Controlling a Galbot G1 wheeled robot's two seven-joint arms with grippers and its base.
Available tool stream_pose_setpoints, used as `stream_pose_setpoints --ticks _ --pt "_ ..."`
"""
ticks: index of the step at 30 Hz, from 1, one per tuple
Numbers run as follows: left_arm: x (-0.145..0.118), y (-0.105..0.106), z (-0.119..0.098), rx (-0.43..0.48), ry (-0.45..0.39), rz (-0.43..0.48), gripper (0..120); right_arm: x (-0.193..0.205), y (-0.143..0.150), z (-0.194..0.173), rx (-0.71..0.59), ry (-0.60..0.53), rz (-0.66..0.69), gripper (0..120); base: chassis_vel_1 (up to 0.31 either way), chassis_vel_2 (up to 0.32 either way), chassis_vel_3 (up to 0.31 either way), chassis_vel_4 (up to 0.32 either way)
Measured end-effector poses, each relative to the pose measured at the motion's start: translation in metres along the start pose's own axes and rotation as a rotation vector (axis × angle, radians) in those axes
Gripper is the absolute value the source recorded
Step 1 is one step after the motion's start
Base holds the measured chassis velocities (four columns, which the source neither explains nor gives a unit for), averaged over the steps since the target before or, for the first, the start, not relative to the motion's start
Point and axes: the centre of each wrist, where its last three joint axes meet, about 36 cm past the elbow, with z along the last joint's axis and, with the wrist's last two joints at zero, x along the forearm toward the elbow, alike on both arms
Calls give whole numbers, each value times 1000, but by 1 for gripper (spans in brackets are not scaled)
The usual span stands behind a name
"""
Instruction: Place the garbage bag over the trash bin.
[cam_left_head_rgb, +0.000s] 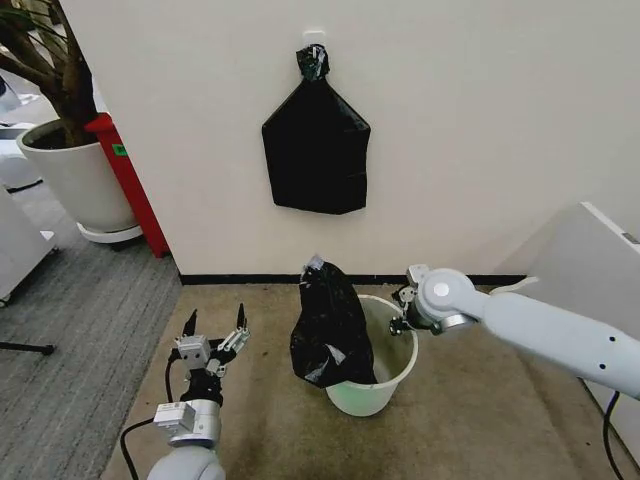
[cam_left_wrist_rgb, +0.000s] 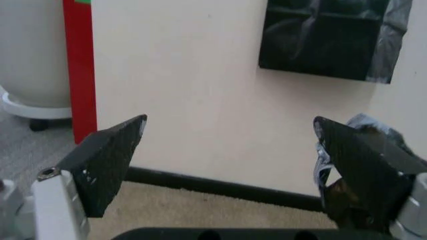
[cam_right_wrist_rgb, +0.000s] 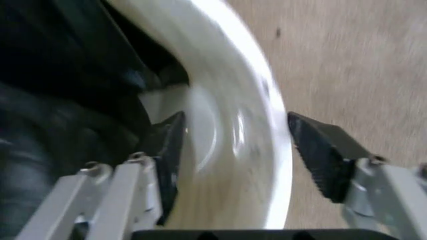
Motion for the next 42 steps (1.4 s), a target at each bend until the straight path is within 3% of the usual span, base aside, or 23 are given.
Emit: stream_pose_setpoints --ticks 4,6,8,9,11,14,16,22,29,32,36,42 --pt "-3 4 5 39 17 9 99 25 -4 -10 -19 -114 -20 70 0 0 0 0" --pt "-5 6 7 82 28 27 100 47 -5 -10 -2 -248 -13 79 0 0 0 0" --pt "-3 9 6 120 45 45 100 59 3 6 85 -397 42 87 0 0 0 0" --pt "-3 9 6 120 45 45 100 59 3 6 85 -397 42 87 0 0 0 0" --pt "-2 11 1 167 62 65 100 61 15 33 215 -524 66 97 0 0 0 0" --pt "-4 12 -4 219 90 79 100 54 34 72 379 -645 49 100 0 0 0 0" --pt "-5 12 -4 228 92 81 100 54 36 77 406 -673 48 100 0 0 0 0" --pt "-12 13 -10 349 107 166 99 69 62 102 628 -933 110 100 0 0 0 0" --pt "-25 18 -9 399 179 239 98 72 72 101 673 -994 127 100 0 0 0 0" --pt "-43 19 -11 374 253 242 98 70 71 101 690 -999 144 100 0 0 0 0" --pt "-64 16 -18 443 329 265 98 66 70 101 710 -994 154 100 0 0 0 0" --pt "-98 2 -11 479 499 386 95 60 79 100 713 -1000 140 100 0 0 0 0"
